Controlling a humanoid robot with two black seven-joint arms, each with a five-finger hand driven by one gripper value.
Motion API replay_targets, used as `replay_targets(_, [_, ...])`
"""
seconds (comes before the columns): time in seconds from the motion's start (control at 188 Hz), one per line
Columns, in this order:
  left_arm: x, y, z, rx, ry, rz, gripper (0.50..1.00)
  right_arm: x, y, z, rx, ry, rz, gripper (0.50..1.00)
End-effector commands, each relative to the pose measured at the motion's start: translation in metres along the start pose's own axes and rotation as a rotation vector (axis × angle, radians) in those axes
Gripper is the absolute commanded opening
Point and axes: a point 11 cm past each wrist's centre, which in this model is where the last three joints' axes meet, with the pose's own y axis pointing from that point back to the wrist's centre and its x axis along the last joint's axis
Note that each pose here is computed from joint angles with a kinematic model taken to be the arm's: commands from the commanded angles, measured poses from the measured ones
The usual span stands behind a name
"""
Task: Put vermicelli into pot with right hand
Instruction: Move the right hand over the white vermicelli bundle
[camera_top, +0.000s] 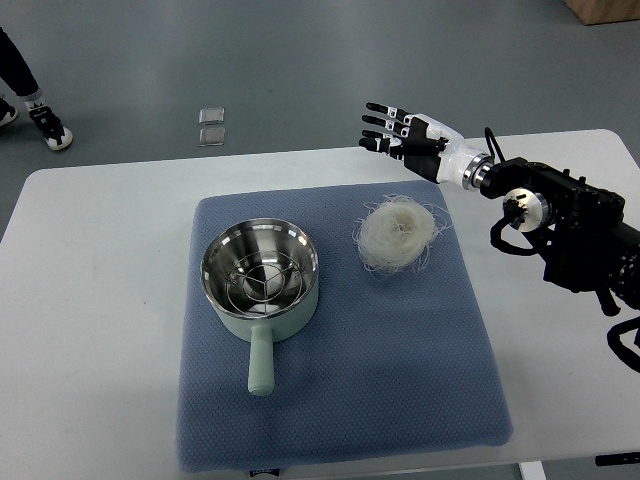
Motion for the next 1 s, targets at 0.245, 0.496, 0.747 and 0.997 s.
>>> replay_targets(0.245, [0.001, -0.001, -0.005, 0.009, 0.002, 0.003, 1.0, -0.01, -0.007, -0.013, -0.012, 0.075, -0.038, 0.938])
replay_targets(0.496, [0.005, 0.001, 0.008, -0.013, -0.003, 0.013, 1.0, -0.015, -0.008, -0.008, -0.089, 0.219, -0.082, 0.938])
replay_targets(0.747, [0.005, 0.001, 0.008, -0.013, -0.001, 0.013, 1.0, -0.018, -0.009, -0.013, -0.228, 0.586, -0.164, 0.938])
replay_targets(0.997, [0.005, 0.001, 0.008, -0.013, -0.003, 0.013, 1.0, -0.022, 0.002, -0.027, -0.266, 0.85, -0.284, 0.938])
